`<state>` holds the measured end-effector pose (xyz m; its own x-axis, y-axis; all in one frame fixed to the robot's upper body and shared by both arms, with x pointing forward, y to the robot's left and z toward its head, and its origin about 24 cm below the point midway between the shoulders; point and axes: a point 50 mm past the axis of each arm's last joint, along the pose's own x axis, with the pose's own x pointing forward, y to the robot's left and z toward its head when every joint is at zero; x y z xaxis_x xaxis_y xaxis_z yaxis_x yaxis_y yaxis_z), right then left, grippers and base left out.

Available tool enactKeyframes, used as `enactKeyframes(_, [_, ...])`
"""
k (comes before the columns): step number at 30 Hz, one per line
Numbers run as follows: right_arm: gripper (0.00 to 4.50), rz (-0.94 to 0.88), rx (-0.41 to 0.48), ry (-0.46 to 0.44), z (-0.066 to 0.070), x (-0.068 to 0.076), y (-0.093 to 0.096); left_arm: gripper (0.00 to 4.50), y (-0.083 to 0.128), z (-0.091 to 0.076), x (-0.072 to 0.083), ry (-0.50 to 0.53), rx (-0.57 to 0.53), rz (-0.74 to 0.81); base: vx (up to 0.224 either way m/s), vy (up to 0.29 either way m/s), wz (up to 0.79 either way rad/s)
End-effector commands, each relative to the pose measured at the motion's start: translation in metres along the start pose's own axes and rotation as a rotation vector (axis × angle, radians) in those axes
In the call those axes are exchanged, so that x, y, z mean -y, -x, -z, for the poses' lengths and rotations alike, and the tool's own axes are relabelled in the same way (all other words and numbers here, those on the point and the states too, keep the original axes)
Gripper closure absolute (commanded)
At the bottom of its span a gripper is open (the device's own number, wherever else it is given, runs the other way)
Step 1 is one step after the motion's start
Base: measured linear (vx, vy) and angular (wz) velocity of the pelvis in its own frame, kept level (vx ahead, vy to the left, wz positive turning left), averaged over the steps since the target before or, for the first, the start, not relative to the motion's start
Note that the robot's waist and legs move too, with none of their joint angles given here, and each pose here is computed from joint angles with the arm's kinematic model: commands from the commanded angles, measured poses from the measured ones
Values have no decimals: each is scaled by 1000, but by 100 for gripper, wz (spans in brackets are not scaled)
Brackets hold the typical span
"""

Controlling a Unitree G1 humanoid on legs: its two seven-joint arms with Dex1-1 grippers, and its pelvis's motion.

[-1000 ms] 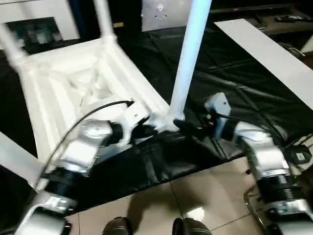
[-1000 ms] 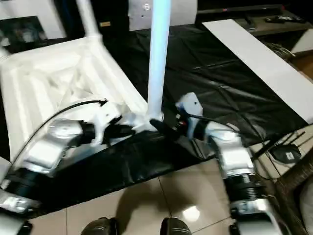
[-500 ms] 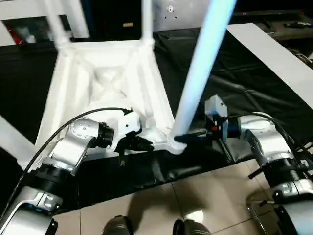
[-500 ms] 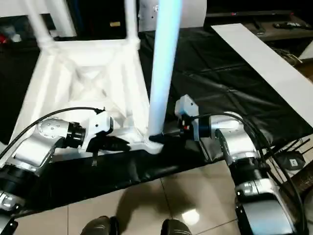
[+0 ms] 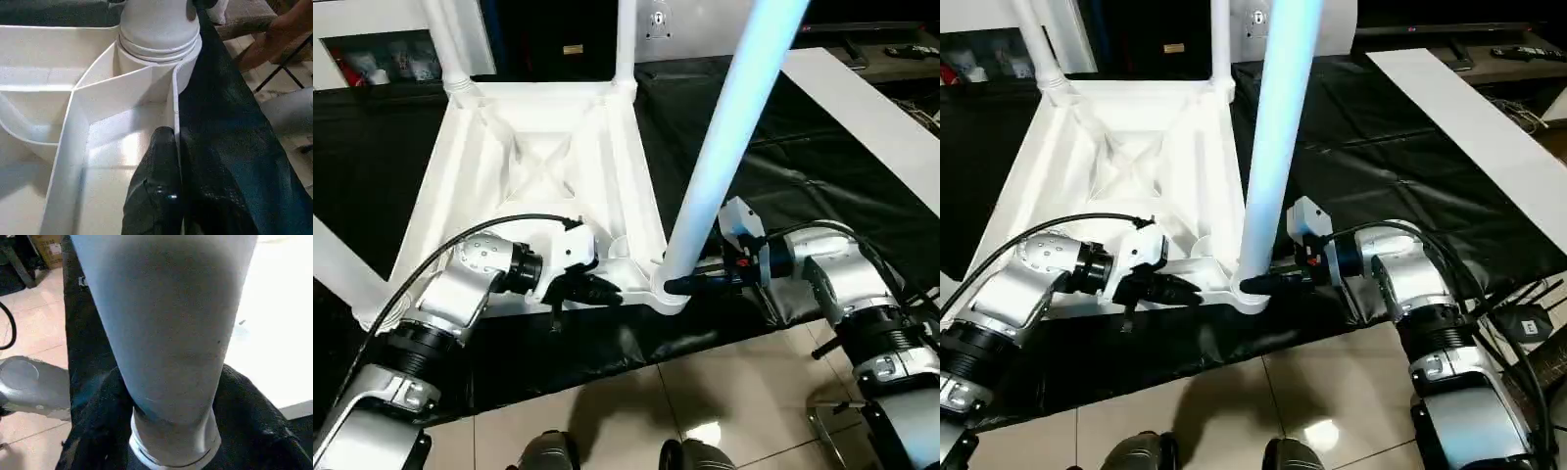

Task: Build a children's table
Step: Rotate leg to tighten

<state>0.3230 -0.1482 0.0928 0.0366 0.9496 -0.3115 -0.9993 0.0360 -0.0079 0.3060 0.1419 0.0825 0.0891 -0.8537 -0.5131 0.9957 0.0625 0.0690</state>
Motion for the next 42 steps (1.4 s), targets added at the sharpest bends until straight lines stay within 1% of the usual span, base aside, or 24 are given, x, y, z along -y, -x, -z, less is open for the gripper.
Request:
enactKeyframes(1, [251, -38, -3, 6, -2, -1, 1, 450, -7, -8, 1, -35, 17, 58, 0, 0, 0])
enactKeyframes(5, [254, -44, 24, -17, 0, -3, -2, 450, -7, -8, 1, -16, 36, 44, 0, 0, 0])
enactKeyframes(9, [254, -6, 69, -48, 3, -9, -10, 450, -8, -12, -3, 39, 101, -38, 0, 0, 0])
enactKeyframes(10, [254, 77, 106, -80, 7, -12, -20, 450, -11, -14, -2, 70, 126, -97, 0, 0, 0])
enactKeyframes(12, [254, 166, 123, -91, 9, -11, -29, 450, -15, -16, 0, 82, 133, -134, 0, 0, 0])
enactKeyframes(14, [254, 269, 145, -135, 12, -8, -38, 450, -20, -19, 1, 106, 155, -183, 0, 0, 0])
enactKeyframes(15, [254, 280, 147, -141, 12, -8, -39, 450, -21, -20, 1, 108, 158, -188, 0, 0, 0])
enactKeyframes(17, [255, 363, 196, -199, 9, -9, -55, 450, -31, -27, -1, 154, 192, -271, 0, 0, 0])
enactKeyframes(20, [255, 435, 221, -228, 4, -10, -70, 450, -39, -34, -4, 193, 209, -344, 0, 0, 0])
enactKeyframes(21, [255, 493, 241, -253, -1, -10, -81, 450, -46, -40, -7, 215, 218, -388, 0, 0, 0])
enactKeyframes(24, [255, 627, 249, -299, -8, -3, -96, 450, -55, -49, -11, 238, 229, -453, 0, 0, 0])
enactKeyframes(26, [255, 768, 250, -362, -14, 4, -106, 450, -61, -56, -16, 246, 227, -511, 0, 0, 0])
enactKeyframes(27, [255, 780, 258, -376, -14, 5, -108, 450, -61, -57, -16, 247, 227, -516, 0, 0, 0])
enactKeyframes(28, [255, 821, 315, -444, -20, 6, -113, 450, -65, -63, -17, 241, 227, -537, 0, 0, 0])
enactKeyframes(29, [255, 821, 321, -447, -21, 6, -114, 450, -65, -63, -17, 238, 226, -536, 0, 0, 0])
enactKeyframes(30, [199, 823, 342, -446, -24, 5, -115, 450, -66, -65, -16, 231, 222, -535, 0, 0, 0])
enactKeyframes(31, [199, 821, 346, -437, -25, 5, -115, 450, -67, -65, -16, 230, 220, -533, 0, 0, 0])
enactKeyframes(33, [174, 827, 330, -392, -23, 4, -110, 450, -65, -63, -14, 226, 208, -524, 0, 0, 0])
enactKeyframes(35, [164, 849, 295, -323, -17, 7, -96, 450, -60, -56, -12, 220, 179, -520, 0, 0, 0])
enactKeyframes(36, [155, 849, 295, -323, -17, 7, -96, 450, -60, -56, -12, 220, 179, -520, 0, 0, 0])
enactKeyframes(38, [147, 869, 258, -262, -10, 10, -81, 450, -56, -51, -11, 209, 162, -507, 0, 0, 0])
enactKeyframes(39, [137, 869, 258, -262, -10, 10, -81, 450, -56, -51, -11, 209, 162, -507, 0, 0, 0])
enactKeyframes(40, [119, 866, 246, -222, -5, 13, -62, 450, -51, -47, -9, 188, 152, -474, 0, 0, 0])
enactKeyframes(42, [105, 815, 250, -177, -4, 13, -49, 450, -47, -43, -7, 172, 138, -443, 0, 0, 0])
